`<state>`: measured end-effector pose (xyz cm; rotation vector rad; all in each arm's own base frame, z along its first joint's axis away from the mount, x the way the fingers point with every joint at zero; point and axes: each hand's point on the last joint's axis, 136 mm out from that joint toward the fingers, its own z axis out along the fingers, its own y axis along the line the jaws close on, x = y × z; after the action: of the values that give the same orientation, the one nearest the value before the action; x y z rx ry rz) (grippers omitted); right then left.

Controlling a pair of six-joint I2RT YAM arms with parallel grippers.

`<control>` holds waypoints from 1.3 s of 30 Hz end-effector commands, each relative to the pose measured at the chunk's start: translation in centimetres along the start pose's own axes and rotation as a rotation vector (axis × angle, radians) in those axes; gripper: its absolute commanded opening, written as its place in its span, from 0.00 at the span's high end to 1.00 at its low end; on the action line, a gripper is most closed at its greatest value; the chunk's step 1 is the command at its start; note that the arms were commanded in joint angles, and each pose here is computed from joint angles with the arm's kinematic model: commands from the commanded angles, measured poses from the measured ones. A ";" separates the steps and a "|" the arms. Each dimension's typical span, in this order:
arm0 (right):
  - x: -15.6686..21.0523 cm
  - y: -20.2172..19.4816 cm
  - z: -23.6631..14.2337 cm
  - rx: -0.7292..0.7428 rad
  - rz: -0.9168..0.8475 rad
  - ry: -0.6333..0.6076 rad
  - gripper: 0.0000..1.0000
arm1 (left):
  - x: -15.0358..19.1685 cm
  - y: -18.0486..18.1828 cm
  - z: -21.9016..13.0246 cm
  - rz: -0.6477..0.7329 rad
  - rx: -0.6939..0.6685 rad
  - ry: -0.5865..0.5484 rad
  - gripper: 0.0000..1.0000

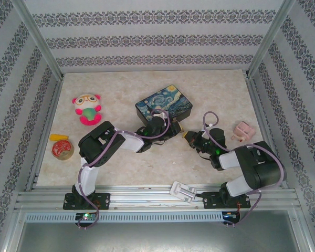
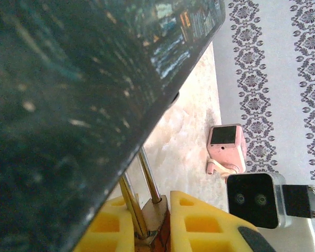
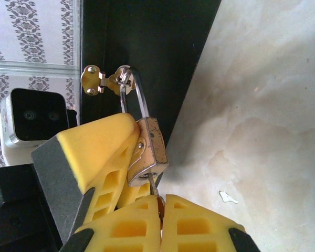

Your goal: Unlock the padlock with the key

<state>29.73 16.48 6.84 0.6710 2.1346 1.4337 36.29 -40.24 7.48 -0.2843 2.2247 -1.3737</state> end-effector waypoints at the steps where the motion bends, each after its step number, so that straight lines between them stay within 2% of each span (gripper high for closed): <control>1: -2.1 3.0 0.1 -0.128 -0.008 -0.052 1.00 | 5.3 0.7 -0.2 -0.101 0.037 0.215 1.00; 8: -2.9 2.9 1.1 -0.194 0.070 -0.020 1.00 | 5.5 0.7 -0.4 -0.107 0.043 0.221 1.00; 19: -4.3 4.0 1.6 -0.222 0.038 -0.043 1.00 | 5.6 0.9 -0.5 -0.113 0.047 0.228 1.00; 36: -5.3 3.3 3.0 -0.203 0.027 -0.057 1.00 | 5.5 1.5 -0.9 -0.127 0.046 0.238 1.00; 39: -5.3 3.1 2.9 -0.193 0.020 -0.062 0.96 | 5.3 1.3 -1.0 -0.130 0.055 0.242 1.00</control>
<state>32.21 17.74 6.91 0.6935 2.0859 1.6884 37.38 -38.75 7.73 -0.3060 2.1718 -1.3792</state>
